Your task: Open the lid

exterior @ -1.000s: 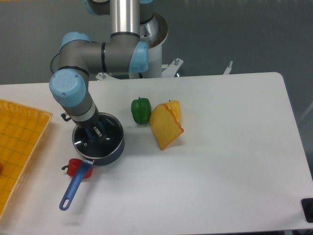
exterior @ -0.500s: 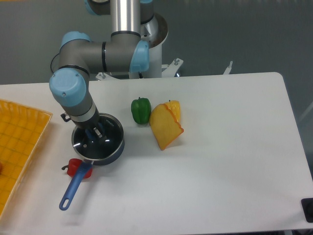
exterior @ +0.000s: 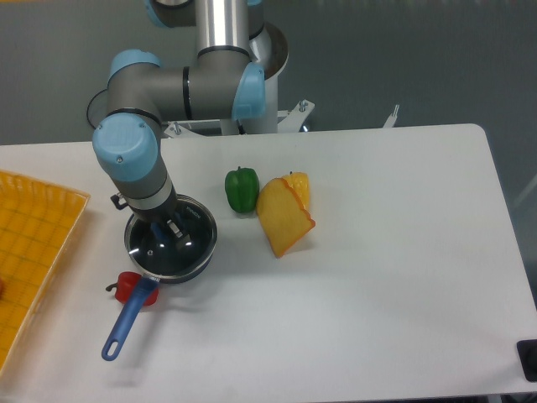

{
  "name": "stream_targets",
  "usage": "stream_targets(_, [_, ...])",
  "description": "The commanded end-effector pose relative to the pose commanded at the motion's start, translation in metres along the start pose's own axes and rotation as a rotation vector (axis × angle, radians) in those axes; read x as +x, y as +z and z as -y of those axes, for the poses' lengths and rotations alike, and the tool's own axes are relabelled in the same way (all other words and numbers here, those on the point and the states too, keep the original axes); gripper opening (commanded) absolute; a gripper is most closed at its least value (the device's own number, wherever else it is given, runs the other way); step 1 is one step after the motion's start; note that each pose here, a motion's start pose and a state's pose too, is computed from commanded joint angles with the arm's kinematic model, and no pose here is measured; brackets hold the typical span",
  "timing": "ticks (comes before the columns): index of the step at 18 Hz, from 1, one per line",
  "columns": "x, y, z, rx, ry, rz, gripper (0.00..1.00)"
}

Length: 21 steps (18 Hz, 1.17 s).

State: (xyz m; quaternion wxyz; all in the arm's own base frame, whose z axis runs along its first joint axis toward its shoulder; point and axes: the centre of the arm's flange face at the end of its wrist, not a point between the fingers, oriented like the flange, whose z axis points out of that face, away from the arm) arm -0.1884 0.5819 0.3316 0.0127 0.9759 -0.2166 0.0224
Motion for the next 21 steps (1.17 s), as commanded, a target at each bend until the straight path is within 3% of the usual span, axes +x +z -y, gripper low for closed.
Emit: stream_targets(21, [-0.011,-0.011,-0.022,0.013,-0.003,-0.013,0.56])
